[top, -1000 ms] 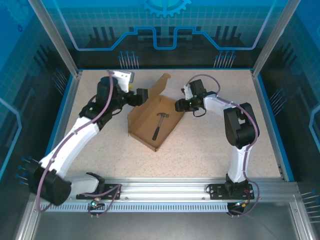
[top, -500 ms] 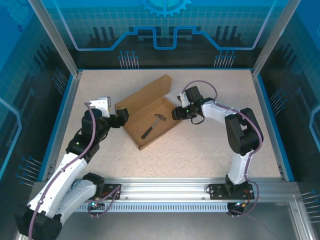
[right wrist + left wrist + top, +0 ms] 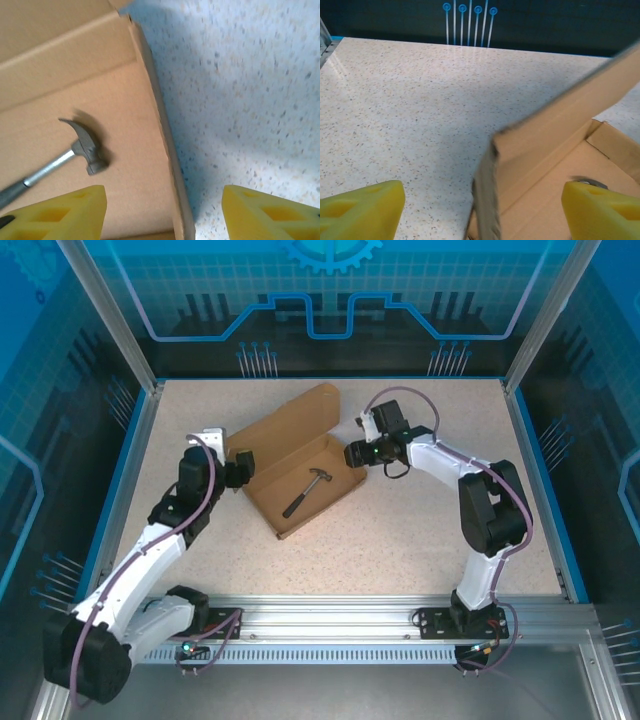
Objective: Fold the paper box
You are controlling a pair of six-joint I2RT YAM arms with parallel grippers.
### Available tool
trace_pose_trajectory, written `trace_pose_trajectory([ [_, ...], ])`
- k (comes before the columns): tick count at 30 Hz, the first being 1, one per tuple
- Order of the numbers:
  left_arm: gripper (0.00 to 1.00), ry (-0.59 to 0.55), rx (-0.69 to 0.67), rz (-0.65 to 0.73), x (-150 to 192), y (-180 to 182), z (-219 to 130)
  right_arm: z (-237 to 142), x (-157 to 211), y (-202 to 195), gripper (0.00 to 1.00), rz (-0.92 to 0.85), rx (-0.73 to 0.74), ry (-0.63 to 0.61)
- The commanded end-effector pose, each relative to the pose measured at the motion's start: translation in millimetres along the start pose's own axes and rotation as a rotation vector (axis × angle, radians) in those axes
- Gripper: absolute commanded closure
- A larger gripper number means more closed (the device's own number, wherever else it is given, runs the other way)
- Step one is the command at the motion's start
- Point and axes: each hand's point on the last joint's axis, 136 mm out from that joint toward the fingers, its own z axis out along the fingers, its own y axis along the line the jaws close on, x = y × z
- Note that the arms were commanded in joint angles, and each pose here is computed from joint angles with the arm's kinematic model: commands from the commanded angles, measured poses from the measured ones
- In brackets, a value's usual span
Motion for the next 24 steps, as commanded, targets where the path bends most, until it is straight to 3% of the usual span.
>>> trace_pose_trajectory([
  [1, 0.22, -0.077, -0.011, 0.007, -35, 1, 3, -11, -23, 2, 0.37, -0.026, 0.001, -0.043],
  [11, 0.42, -0.066, 0.150, 0.043, -39, -29, 10, -11, -68, 0, 0.36, -0.139, -0.064, -0.163],
  [24, 0.43, -0.066, 0.186, 0.043, -42, -36, 9, 7, -119, 19, 0.24, -0.412, -0.223, -0.303],
])
